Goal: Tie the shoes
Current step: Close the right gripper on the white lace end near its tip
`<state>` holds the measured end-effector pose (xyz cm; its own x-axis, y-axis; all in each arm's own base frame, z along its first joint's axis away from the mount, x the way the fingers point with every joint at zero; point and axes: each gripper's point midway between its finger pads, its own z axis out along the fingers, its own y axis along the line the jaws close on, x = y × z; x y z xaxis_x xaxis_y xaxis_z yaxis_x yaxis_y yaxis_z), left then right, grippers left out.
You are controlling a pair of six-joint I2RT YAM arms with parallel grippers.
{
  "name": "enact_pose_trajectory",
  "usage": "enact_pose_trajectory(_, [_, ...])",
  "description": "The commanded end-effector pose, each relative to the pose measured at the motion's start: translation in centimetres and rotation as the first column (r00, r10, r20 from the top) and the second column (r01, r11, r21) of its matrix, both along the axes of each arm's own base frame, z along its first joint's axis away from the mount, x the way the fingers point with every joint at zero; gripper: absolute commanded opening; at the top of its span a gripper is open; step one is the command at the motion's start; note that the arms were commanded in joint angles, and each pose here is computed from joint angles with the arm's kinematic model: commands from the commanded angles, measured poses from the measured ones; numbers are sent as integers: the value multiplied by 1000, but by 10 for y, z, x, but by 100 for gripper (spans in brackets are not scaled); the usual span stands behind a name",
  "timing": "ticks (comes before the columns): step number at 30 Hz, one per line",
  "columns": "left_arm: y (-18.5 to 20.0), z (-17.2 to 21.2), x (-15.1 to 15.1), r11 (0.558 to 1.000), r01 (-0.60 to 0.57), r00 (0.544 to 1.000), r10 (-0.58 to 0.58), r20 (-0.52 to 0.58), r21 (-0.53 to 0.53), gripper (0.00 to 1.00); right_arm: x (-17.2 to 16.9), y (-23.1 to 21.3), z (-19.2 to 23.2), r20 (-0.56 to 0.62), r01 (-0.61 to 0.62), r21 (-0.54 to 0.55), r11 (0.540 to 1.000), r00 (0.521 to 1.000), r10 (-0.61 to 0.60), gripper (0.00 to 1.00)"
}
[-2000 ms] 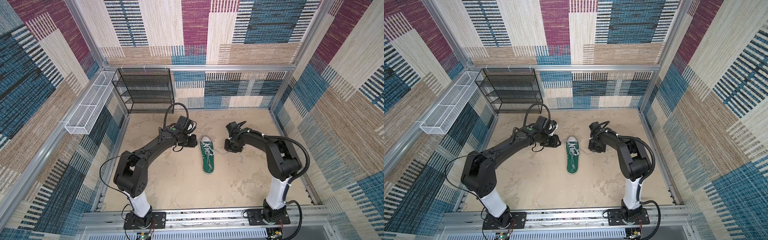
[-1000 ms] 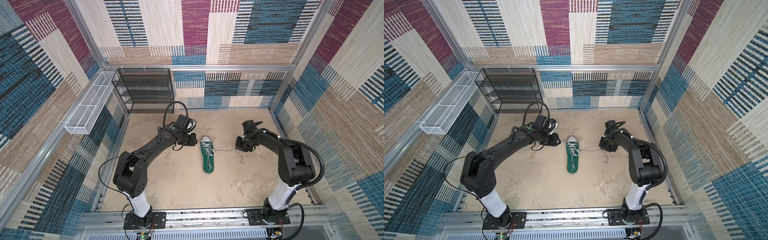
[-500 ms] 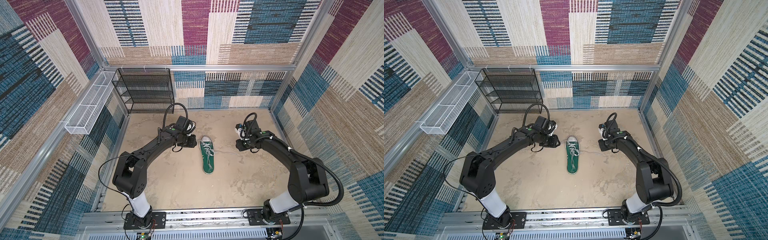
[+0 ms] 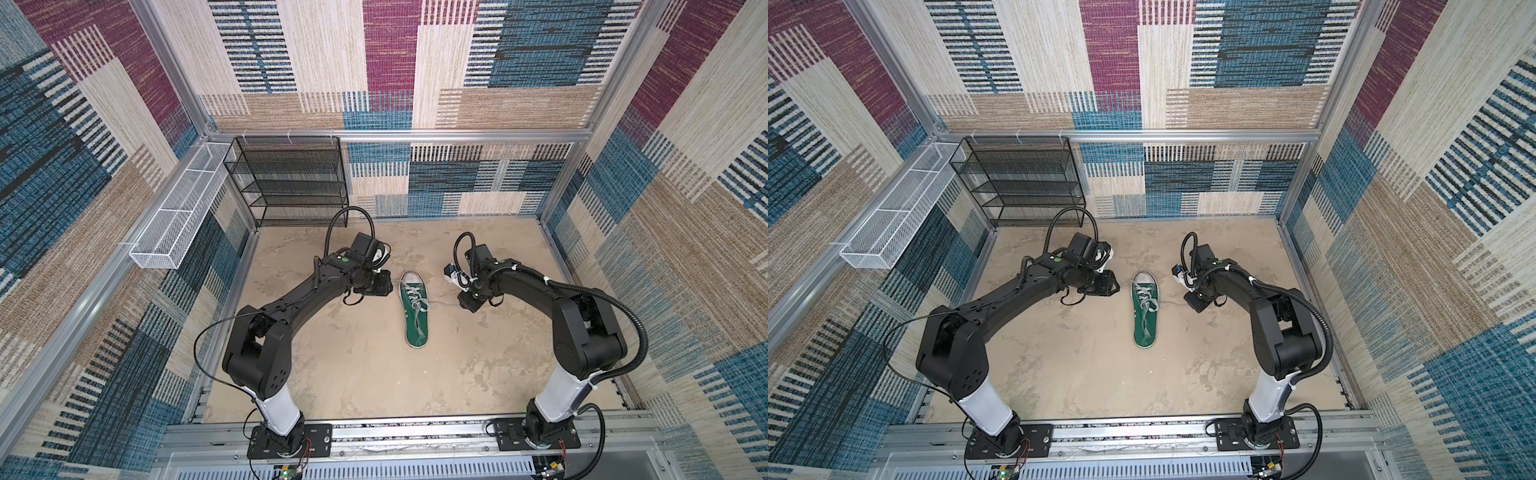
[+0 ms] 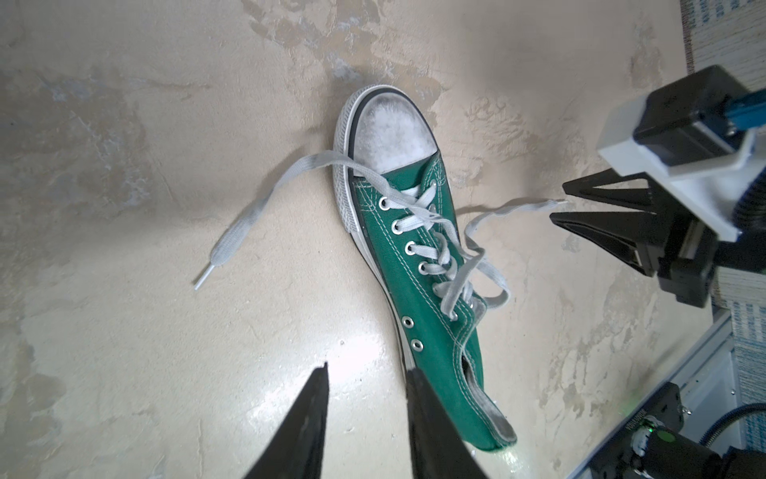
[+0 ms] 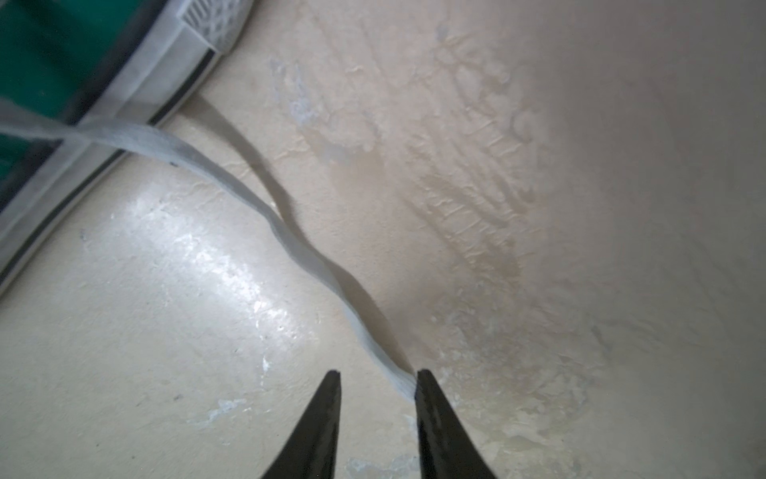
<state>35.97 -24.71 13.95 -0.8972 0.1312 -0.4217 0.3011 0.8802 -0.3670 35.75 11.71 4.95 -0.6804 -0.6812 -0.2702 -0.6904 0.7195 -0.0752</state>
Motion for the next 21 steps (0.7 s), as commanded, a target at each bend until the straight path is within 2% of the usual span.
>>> enact_pose_trajectory(1, [1, 3, -1, 1000, 7, 1000, -7, 11, 0, 36, 3, -6, -6, -3, -7, -53, 999, 1000, 7, 35])
enact_pose_trajectory(12, [1, 0, -1, 1000, 6, 1000, -6, 5, 0, 36, -2, -3, -18, -41, -10, -59, 998, 999, 7, 33])
enact_pose_trajectory(21, [2, 1, -1, 1000, 5, 1000, -5, 7, 2, 36, -8, -6, -26, -75, 18, -104, 994, 997, -25, 24])
